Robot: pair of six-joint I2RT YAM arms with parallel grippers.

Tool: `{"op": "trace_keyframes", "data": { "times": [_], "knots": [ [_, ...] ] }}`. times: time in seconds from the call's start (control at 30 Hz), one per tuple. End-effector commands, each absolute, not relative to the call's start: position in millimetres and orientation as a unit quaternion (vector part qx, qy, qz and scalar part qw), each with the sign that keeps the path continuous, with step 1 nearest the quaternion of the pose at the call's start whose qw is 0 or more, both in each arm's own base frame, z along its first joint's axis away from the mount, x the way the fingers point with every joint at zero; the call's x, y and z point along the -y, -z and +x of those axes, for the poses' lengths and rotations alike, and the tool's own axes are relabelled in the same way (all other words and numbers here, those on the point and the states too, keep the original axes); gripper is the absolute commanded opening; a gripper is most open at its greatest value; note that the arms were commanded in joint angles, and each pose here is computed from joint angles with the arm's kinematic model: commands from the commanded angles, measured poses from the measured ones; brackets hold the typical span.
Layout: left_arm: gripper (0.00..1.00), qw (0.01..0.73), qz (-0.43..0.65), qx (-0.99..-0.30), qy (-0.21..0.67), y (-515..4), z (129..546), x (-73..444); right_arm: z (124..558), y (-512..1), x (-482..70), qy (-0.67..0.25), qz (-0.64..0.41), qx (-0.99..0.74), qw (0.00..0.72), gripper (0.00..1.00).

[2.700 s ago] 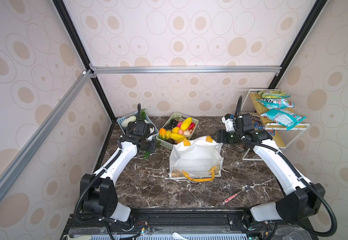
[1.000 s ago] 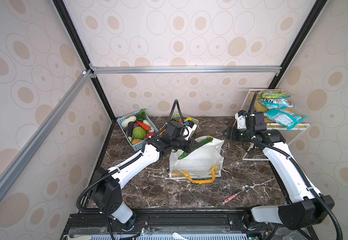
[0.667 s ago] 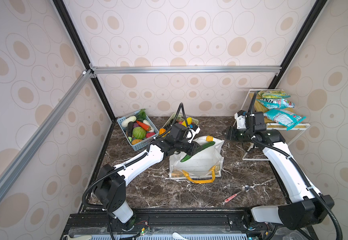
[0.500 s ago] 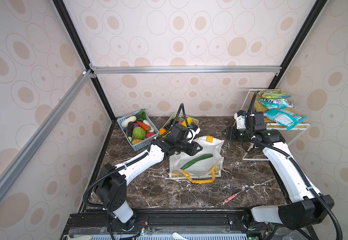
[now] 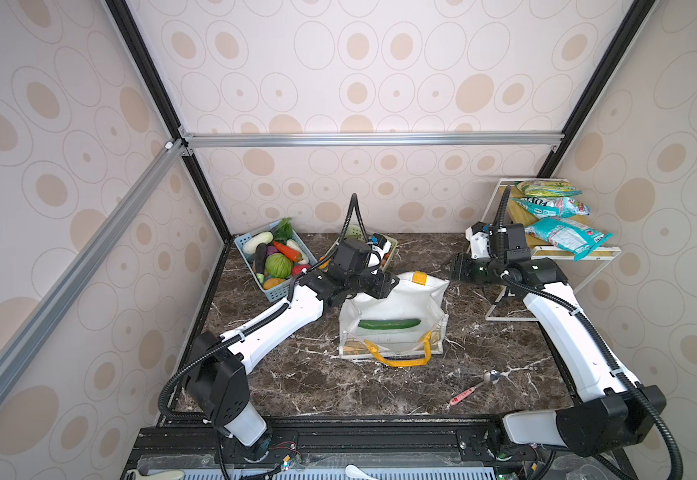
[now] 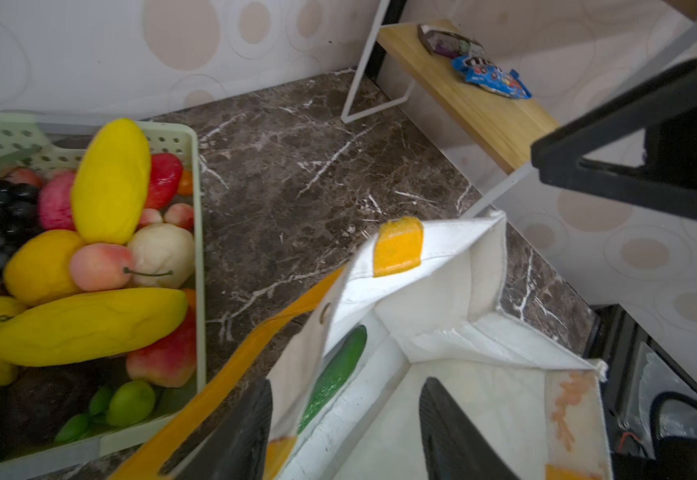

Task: Place the food into the grocery bag and tie it
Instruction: 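Open the left gripper to drop the cucumber into the tote, then move the open left gripper over the blue vegetable basket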

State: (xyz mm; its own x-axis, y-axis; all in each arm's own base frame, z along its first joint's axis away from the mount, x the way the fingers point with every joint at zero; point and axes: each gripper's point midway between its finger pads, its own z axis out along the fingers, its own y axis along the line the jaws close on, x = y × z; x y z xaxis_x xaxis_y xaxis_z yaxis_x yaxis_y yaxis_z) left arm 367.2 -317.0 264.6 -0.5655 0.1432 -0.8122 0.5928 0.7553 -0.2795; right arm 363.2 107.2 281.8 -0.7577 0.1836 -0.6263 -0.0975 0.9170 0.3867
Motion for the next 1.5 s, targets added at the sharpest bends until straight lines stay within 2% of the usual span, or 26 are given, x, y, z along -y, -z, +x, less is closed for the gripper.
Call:
{"op": "trace_keyframes", "data": {
  "times": [0.0,0.27,0.57,0.93,1.47],
  "knots": [
    [0.58,0.473,0.133,-0.839,0.236,-303,399,268,364,-277,-110,-0.208,0.023,-0.916,0.343,0.62],
    [0.59,0.501,-0.016,-0.857,0.12,-287,442,160,365,-274,-112,-0.208,0.02,-0.917,0.34,0.62],
    [0.59,0.501,-0.132,-0.855,-0.016,-265,465,64,364,-274,-113,-0.213,0.016,-0.915,0.341,0.62],
    [0.58,0.468,-0.185,-0.858,-0.098,-235,482,3,369,-282,-114,-0.211,0.004,-0.913,0.35,0.62],
    [0.6,0.431,-0.239,-0.863,-0.112,-194,508,-65,382,-277,-116,-0.207,0.002,-0.915,0.346,0.62]
  ]
}}
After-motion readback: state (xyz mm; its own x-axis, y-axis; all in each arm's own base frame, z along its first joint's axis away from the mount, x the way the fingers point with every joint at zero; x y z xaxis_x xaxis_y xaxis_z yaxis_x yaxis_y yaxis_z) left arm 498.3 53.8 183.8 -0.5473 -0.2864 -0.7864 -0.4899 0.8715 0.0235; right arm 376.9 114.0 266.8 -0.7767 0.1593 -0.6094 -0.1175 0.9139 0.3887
